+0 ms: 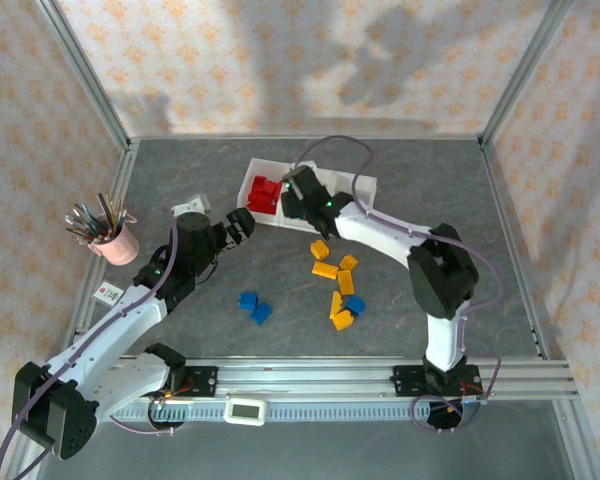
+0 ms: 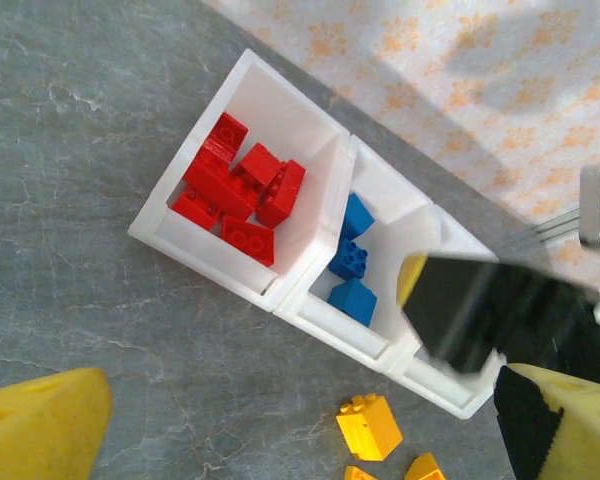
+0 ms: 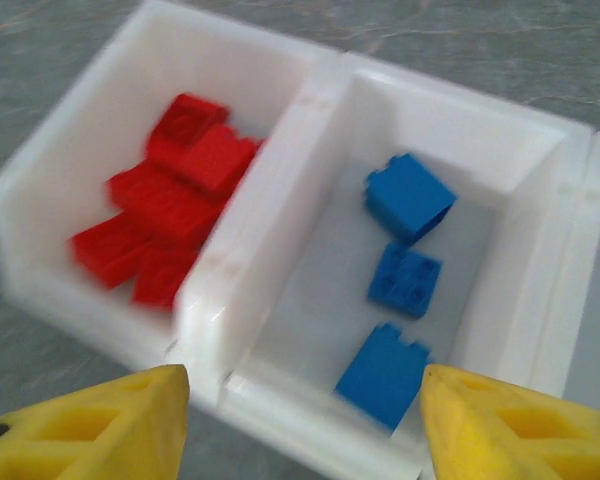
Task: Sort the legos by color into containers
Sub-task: Pick up the lego from the bottom-center of the table.
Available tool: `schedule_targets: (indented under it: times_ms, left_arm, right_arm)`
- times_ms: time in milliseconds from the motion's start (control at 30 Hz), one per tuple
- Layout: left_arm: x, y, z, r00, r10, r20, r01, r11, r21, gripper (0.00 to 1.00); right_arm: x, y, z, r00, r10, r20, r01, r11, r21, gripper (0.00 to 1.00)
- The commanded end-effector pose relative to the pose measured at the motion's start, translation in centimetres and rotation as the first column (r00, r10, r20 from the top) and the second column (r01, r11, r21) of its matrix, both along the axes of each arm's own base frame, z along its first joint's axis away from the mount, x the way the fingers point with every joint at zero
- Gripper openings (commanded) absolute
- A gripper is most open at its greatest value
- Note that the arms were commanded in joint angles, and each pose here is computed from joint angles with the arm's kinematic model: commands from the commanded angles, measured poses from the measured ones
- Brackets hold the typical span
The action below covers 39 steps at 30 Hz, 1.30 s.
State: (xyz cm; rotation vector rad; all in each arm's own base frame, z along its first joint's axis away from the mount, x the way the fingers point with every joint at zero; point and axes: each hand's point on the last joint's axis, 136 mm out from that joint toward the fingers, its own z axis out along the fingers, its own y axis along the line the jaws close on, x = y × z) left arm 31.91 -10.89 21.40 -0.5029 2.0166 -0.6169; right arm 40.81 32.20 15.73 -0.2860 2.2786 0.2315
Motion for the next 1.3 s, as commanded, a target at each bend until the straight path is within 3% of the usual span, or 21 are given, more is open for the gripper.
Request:
schedule_targets:
  times_ms: [0,267,567,867,1133,1267]
  left_arm:
    - [-1.1,1.1,0.1,1.000,0.020,-0.006,-0.020,1.000,0.024,0.99]
    - [-3.8,2.7,-0.7,0.998,0.048,-0.046,-0.047,0.998,0.034,0.99]
    - [-6.1,4.1,-2.0,0.993,0.089,-0.077,-0.086,0.996,0.033,0.99]
    - [-7.1,5.1,-2.3,0.988,0.131,-0.084,-0.129,0.991,0.031,0.99]
    - [-7.2,5.2,-2.5,0.987,0.139,-0.084,-0.138,0.990,0.021,0.99]
    - [-7.1,5.1,-2.6,0.987,0.134,-0.087,-0.133,0.991,0.021,0.99]
  right_arm:
    - [-4.0,1.6,0.5,0.994,0.105,0.008,-0.105,0.994,-0.001,0.65]
    - [-13.3,4.3,-2.7,0.960,0.276,-0.050,-0.277,0.961,-0.018,0.72]
    - [-19.6,7.1,-7.1,0.920,0.378,-0.104,-0.384,0.922,-0.042,0.77]
    - [-22.9,9.1,-10.4,0.895,0.424,-0.136,-0.438,0.893,-0.103,0.82]
    - [-22.6,8.3,-12.6,0.916,0.379,-0.132,-0.398,0.900,-0.179,0.84]
    - [-22.3,8.5,-13.0,0.917,0.380,-0.123,-0.397,0.898,-0.187,0.79]
